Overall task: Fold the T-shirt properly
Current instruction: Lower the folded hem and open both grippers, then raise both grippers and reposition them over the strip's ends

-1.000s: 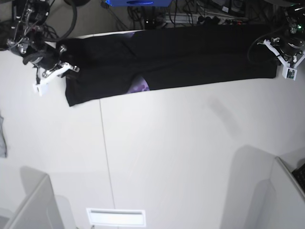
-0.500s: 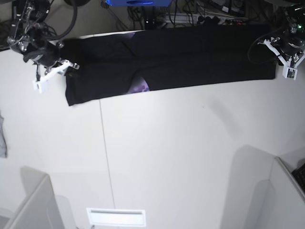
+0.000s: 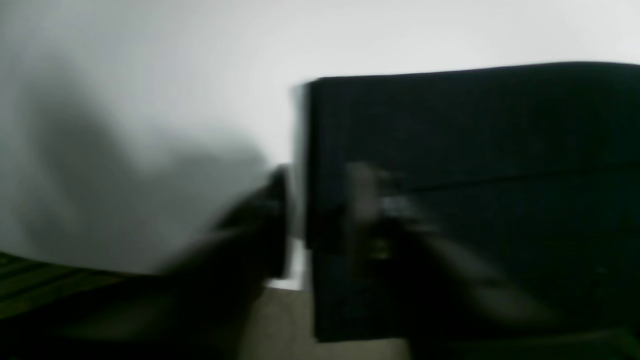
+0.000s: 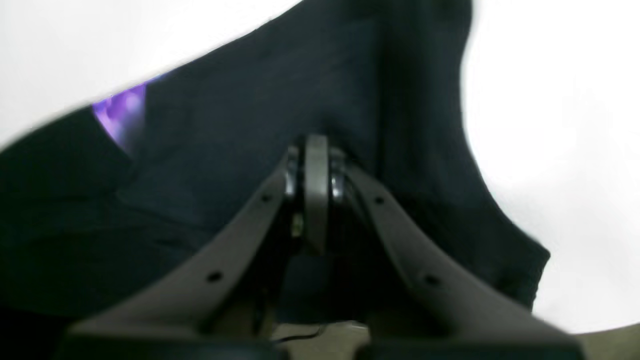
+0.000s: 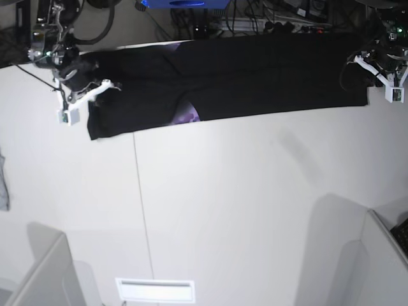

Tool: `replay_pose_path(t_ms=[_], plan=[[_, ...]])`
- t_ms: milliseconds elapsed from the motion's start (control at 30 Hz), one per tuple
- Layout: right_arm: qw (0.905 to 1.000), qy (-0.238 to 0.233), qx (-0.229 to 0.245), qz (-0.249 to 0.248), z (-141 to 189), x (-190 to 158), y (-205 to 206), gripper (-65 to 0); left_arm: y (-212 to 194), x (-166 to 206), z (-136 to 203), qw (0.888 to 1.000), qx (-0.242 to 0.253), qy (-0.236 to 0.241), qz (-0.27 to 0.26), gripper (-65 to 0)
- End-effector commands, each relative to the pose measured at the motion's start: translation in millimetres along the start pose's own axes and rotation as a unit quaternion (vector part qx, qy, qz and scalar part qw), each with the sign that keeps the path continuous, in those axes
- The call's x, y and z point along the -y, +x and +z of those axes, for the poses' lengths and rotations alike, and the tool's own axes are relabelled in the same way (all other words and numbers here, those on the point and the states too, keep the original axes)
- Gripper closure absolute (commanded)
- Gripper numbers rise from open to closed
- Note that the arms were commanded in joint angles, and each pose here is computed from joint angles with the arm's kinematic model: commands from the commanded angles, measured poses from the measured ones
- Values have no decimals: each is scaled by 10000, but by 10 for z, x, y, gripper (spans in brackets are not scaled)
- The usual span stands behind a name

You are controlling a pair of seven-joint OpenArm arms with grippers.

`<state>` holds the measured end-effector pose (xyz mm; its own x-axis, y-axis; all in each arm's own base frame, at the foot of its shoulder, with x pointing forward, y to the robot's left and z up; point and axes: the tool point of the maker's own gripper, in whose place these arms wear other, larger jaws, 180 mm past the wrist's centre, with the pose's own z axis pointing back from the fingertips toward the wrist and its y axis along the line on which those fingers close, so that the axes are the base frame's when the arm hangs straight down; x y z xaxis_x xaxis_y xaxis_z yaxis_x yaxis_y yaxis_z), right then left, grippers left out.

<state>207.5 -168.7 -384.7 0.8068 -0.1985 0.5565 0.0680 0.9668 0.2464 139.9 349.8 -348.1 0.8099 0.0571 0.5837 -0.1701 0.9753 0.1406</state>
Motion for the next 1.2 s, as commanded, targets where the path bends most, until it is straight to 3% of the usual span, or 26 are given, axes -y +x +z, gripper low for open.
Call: replay_pose_path(t_ms=[0,200,300,533,1000,1167], plan=[[9997,-36,154,176,11,-26,63,0,72,-51,32,9998,151,94,27,0],[9944,-679,102,804,-101,-30,-68,0,-31,30,-80,9984,219,10,512,0],[9921,-917,-5,861,-151,29,-144,0,-116,43,-172,9963,344,-30,792,0],[9908,-1050,-241,819,-344,141,-213,0,-390,-11,-492,9914,-47,1,1304,0],[9911,-1112,-282,678,-735,239,68,0,94,-66,-955,9926,-22,406,1143,0],[9912,-1132,-266,637,-851,263,204,0,340,283,-1190,9983,-113,58,570,0]])
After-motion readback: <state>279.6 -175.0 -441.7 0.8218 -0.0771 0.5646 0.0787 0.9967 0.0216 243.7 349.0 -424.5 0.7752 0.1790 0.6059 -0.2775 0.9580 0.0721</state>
